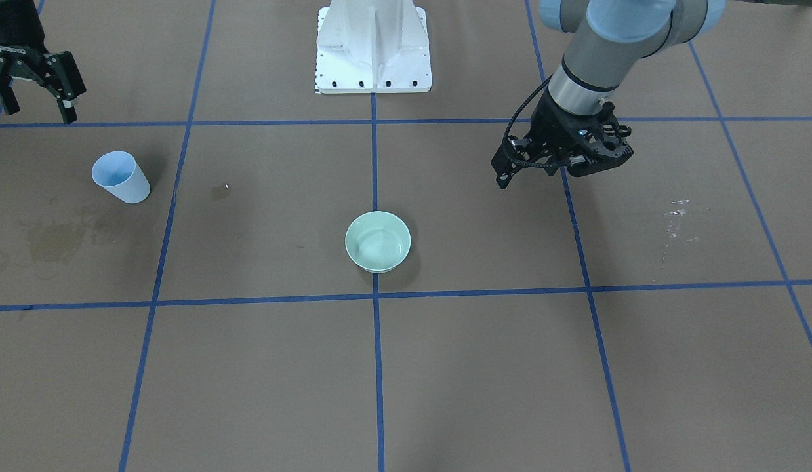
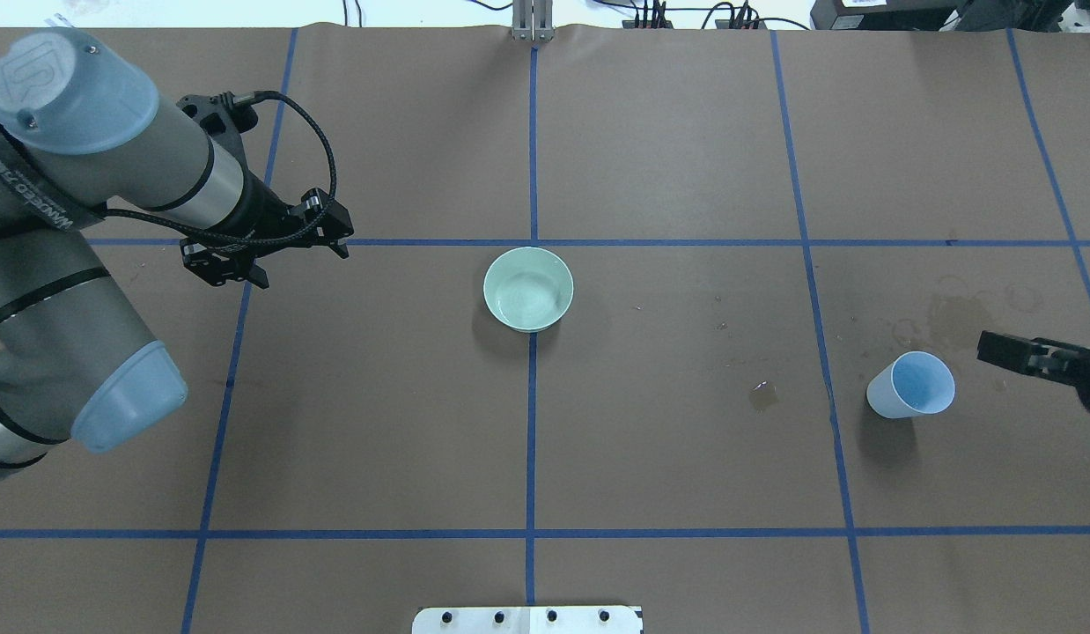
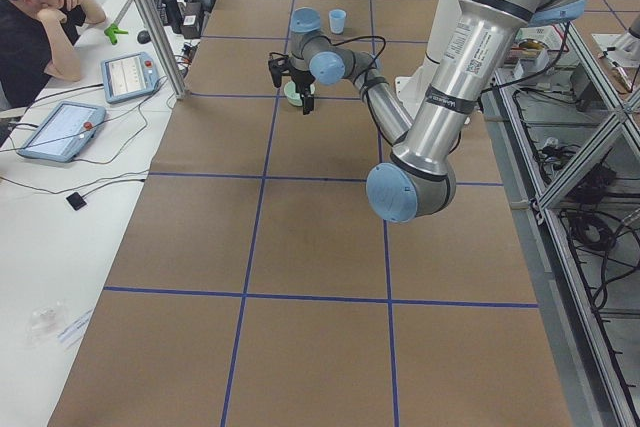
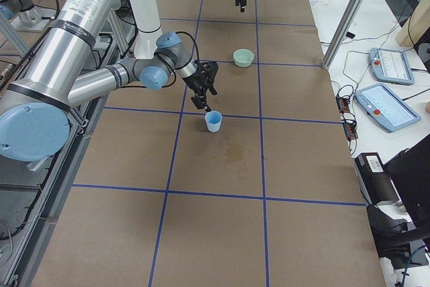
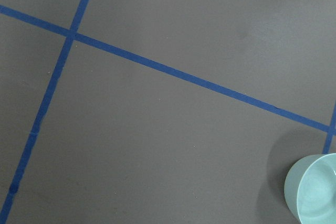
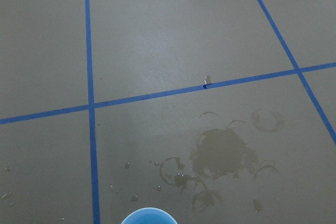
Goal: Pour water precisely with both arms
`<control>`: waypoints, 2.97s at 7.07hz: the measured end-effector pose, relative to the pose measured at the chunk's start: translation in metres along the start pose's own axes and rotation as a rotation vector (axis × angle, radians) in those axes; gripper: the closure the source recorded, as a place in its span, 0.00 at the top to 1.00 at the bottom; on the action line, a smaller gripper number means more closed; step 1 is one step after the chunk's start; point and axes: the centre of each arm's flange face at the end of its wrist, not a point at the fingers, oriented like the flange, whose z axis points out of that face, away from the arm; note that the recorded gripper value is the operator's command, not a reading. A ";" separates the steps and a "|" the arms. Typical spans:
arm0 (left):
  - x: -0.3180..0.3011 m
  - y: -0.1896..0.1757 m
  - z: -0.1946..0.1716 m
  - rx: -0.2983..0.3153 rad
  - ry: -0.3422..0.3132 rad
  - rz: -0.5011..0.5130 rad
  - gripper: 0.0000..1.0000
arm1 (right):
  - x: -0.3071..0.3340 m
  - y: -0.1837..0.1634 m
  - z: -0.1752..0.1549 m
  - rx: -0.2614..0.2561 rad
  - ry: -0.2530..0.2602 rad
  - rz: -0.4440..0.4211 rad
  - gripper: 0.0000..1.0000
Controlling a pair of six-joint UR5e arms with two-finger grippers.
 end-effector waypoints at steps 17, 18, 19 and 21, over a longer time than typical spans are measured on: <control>-0.009 -0.004 0.016 -0.011 -0.030 -0.007 1.00 | -0.019 0.186 0.134 0.449 0.048 -0.082 0.99; -0.009 -0.004 0.017 -0.011 -0.031 -0.007 1.00 | -0.017 0.186 0.138 0.454 0.055 -0.086 0.99; -0.008 -0.004 0.018 -0.012 -0.032 -0.007 1.00 | -0.014 0.185 0.141 0.458 0.062 -0.089 0.99; -0.008 -0.005 0.019 -0.012 -0.034 -0.008 1.00 | -0.012 0.182 0.144 0.466 0.071 -0.090 0.99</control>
